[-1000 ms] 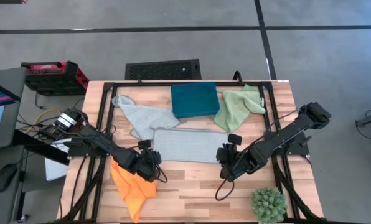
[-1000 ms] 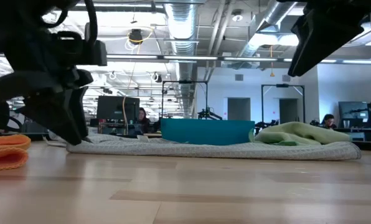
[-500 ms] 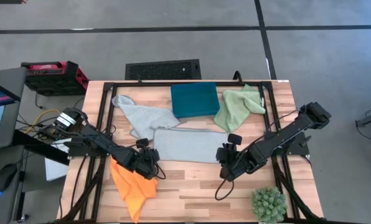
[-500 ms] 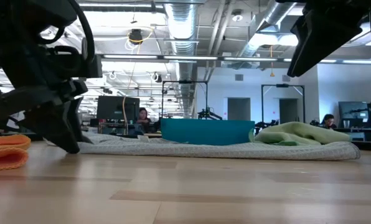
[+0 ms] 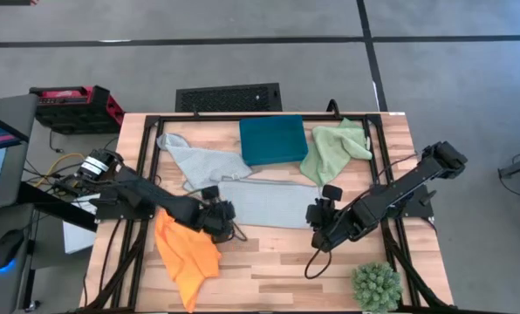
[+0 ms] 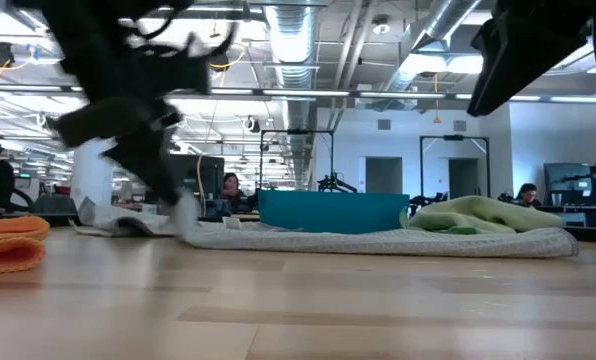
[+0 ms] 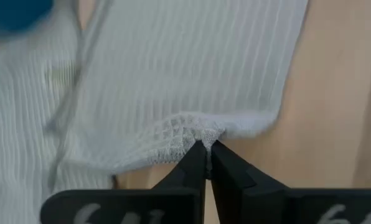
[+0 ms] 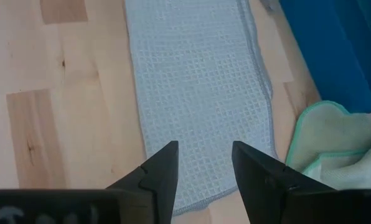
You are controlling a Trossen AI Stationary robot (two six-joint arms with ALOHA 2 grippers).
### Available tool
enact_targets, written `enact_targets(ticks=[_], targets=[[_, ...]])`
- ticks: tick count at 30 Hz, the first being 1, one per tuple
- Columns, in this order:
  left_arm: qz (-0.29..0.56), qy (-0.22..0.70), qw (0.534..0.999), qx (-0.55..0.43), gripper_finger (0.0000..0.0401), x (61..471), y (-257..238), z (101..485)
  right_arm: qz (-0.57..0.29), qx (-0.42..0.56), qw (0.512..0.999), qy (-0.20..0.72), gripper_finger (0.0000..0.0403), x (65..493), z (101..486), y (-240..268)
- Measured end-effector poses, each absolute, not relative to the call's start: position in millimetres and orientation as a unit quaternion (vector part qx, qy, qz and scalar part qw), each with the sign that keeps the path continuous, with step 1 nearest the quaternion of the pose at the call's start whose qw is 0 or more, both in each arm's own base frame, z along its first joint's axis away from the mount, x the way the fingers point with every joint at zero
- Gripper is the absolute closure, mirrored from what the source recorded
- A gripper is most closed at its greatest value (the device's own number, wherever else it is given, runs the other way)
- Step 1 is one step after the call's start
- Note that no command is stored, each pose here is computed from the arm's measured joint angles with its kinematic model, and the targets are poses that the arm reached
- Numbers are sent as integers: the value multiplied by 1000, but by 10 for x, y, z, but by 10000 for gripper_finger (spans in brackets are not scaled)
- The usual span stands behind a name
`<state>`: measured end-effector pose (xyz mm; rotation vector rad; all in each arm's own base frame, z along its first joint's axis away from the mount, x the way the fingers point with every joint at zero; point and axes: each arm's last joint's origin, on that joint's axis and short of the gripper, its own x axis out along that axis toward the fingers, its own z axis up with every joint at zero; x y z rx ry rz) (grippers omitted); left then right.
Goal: Fold microfiber towels
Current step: Fold the bottom left gray microfiber cloth
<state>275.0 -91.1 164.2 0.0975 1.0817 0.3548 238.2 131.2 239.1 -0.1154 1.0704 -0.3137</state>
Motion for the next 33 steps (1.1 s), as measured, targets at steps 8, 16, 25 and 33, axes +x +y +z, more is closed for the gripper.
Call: enact_targets(ticks=[8, 16, 25, 33], targets=[[97, 467, 876, 69, 400, 3228, -531, 1949, -145, -43, 859, 490, 232, 2239, 2602, 1223], [66, 441, 891, 87, 400, 3750, -209, 1839, -139, -32, 869, 474, 232, 2153, 2722, 1187], [28, 404, 901, 156, 401, 4403, -268, 1915, -126, -35, 874, 467, 232, 2078, 2761, 1241], [-4, 374, 904, 208, 401, 4802, -304, 2048, -120, -36, 878, 462, 232, 2020, 2772, 1304]])
